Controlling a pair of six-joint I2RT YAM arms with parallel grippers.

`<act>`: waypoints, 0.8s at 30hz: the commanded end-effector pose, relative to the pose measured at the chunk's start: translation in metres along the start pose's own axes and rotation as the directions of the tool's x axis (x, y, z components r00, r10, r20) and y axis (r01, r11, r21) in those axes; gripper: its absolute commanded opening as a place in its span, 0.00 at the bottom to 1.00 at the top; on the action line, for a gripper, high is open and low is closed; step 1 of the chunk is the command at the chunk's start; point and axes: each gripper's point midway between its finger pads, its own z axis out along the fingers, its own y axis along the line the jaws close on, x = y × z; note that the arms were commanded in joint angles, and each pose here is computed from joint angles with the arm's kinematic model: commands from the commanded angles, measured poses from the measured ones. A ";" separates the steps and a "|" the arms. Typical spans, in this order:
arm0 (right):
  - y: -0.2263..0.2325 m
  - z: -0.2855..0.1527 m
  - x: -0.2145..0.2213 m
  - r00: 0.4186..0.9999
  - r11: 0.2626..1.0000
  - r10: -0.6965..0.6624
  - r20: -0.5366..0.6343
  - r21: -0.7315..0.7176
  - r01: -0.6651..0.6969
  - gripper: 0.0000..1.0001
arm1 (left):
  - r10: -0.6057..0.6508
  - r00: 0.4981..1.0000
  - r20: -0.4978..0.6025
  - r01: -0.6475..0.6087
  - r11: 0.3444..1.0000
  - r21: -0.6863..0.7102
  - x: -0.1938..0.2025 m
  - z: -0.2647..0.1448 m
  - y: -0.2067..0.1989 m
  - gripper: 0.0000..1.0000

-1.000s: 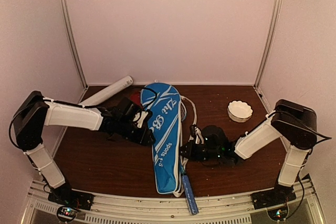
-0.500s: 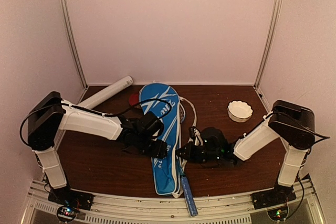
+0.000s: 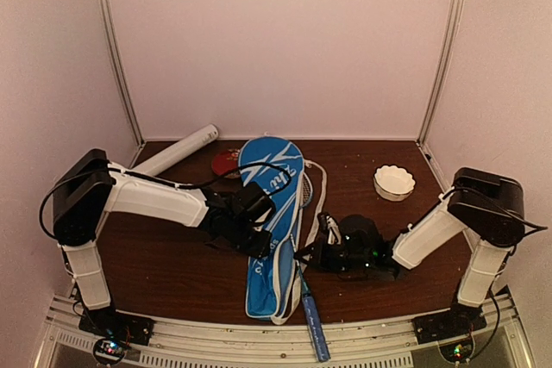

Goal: Pack up the badminton gear

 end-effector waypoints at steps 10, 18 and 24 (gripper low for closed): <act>0.040 0.001 -0.029 0.993 0.991 -0.075 0.087 -0.108 0.084 0.00 | 0.312 0.925 -0.217 -0.335 0.939 -0.075 0.045 0.015 0.029 0.16; 0.059 -0.005 -0.052 0.977 0.976 -0.165 0.137 -0.123 0.182 0.00 | 0.371 0.895 -0.248 -0.391 0.920 -0.034 0.051 0.022 0.026 0.13; 0.053 0.000 -0.094 0.963 0.979 -0.112 0.246 -0.137 0.149 0.00 | 0.400 0.874 -0.277 -0.421 0.907 -0.020 0.063 0.025 0.031 0.13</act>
